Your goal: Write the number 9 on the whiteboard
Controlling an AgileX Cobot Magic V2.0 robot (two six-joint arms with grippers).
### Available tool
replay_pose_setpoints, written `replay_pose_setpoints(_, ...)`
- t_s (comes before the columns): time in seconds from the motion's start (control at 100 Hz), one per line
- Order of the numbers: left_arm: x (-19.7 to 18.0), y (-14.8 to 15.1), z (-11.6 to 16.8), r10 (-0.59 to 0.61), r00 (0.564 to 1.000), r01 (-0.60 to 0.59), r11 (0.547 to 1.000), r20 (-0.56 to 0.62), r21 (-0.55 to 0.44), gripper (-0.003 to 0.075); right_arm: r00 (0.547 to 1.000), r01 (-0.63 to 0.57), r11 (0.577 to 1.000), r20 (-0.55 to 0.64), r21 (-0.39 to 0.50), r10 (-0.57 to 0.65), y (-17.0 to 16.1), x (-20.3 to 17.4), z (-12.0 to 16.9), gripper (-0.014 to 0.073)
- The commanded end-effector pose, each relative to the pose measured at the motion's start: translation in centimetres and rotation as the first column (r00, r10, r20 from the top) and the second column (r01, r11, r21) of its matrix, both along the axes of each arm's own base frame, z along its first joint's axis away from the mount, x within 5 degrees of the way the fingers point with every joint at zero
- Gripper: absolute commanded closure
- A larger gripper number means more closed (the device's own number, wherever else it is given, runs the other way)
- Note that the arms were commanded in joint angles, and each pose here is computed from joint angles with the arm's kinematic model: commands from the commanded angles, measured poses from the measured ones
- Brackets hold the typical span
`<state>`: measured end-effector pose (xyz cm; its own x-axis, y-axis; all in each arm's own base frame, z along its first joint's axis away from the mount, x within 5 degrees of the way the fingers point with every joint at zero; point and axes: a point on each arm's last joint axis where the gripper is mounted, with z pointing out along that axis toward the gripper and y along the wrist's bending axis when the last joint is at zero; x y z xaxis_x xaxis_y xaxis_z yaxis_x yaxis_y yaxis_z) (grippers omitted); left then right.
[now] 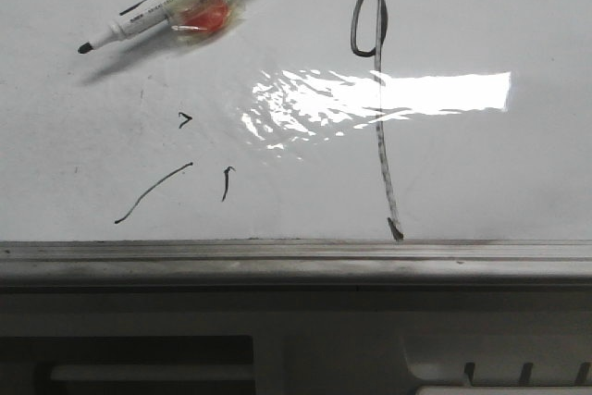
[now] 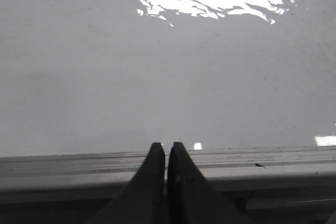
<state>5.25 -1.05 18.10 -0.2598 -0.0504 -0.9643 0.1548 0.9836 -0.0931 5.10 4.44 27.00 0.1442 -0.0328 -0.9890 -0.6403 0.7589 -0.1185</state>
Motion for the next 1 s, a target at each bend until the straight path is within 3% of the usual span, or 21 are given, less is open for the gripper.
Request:
replay_pose_setpoints(0.0, 0.0, 0.0, -0.8, 0.008, 1.0, -0.008, 1.0, 0.027, -0.016, 0.0741, 0.998, 0.038, 0.999, 0.049, 0.037, -0.04, -0.3, 0.2, 1.2, 0.0664)
replay_pose_setpoints(0.63, 0.0, 0.0, -0.8, 0.008, 1.0, -0.008, 1.0, 0.027, -0.016, 0.0741, 0.998, 0.041, 0.998, 0.05, 0.038, -0.043, -0.3, 0.2, 1.2, 0.0664)
replay_pose_setpoints(0.72, 0.0, 0.0, -0.8, 0.008, 1.0, -0.008, 1.0, 0.027, -0.016, 0.0741, 0.991, 0.097, 0.993, 0.082, 0.062, -0.102, -0.7, 0.5, 1.1, 0.0664)
replay_pose_setpoints(0.82, 0.0, 0.0, -0.8, 0.008, 1.0, -0.008, 1.0, 0.027, -0.016, 0.0741, 0.956, 0.18, 0.983, 0.233, 0.023, -0.18, -1.0, 0.7, 0.7, 0.0664)
replay_pose_setpoints(0.91, 0.0, 0.0, -0.8, 0.008, 1.0, -0.008, 1.0, 0.027, -0.016, 0.0741, 0.948, 0.226, 0.968, 0.204, 0.113, -0.245, -1.4, 1.0, -1.1, 0.0664)
replay_pose_setpoints(0.99, 0.0, 0.0, -0.8, 0.008, 1.0, -0.008, 1.0, 0.027, -0.016, 0.0741, 0.945, 0.295, 0.943, 0.096, 0.155, -0.312, -1.8, 1.4, -3.6, 0.0664)
